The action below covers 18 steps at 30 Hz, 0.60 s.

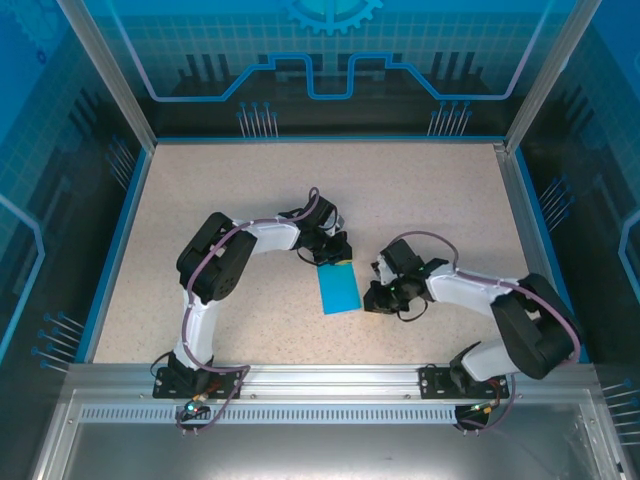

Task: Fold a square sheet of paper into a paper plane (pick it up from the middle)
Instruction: First fold in half a square sheet of paper at the center of the table.

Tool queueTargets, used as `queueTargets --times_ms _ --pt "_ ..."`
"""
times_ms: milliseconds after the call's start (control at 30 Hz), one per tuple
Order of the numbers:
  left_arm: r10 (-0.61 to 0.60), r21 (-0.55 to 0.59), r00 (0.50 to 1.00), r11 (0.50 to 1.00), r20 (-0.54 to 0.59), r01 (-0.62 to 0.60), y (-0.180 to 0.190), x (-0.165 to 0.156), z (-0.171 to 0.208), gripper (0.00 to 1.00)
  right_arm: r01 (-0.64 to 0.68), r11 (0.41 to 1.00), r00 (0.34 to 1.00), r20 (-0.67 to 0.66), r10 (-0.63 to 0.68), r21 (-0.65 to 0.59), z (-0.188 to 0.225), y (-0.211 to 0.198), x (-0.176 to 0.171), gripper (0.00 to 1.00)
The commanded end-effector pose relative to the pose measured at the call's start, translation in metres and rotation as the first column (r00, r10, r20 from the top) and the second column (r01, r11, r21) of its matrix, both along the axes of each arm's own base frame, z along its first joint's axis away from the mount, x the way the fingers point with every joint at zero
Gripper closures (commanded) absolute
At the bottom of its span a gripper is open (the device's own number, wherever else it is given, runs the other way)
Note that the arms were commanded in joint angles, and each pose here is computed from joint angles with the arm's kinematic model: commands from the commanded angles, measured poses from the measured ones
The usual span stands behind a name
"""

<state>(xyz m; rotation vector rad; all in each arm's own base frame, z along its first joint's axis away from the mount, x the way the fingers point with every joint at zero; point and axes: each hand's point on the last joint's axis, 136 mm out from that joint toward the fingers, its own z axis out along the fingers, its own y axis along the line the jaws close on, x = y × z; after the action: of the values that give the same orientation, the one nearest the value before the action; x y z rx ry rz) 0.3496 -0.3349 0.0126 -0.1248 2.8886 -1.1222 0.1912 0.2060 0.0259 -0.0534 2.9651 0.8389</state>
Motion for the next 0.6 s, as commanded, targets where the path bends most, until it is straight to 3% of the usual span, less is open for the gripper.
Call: queueTargets --times_ms 0,333,567 --pt "0.032 0.175 0.994 0.984 -0.100 -0.014 0.032 -0.027 -0.054 0.99 0.014 0.999 0.992 0.123 -0.018 0.029 0.035 0.011 0.025 0.87" --pt "0.025 0.163 0.994 0.987 -0.104 -0.008 0.030 -0.028 -0.050 0.99 -0.027 0.994 0.988 0.151 0.010 0.105 0.029 0.053 0.069 0.88" --pt "0.030 0.164 0.994 0.986 -0.108 -0.012 0.030 -0.028 -0.050 0.99 -0.019 0.996 0.990 0.140 0.006 0.092 0.009 0.062 0.085 0.89"
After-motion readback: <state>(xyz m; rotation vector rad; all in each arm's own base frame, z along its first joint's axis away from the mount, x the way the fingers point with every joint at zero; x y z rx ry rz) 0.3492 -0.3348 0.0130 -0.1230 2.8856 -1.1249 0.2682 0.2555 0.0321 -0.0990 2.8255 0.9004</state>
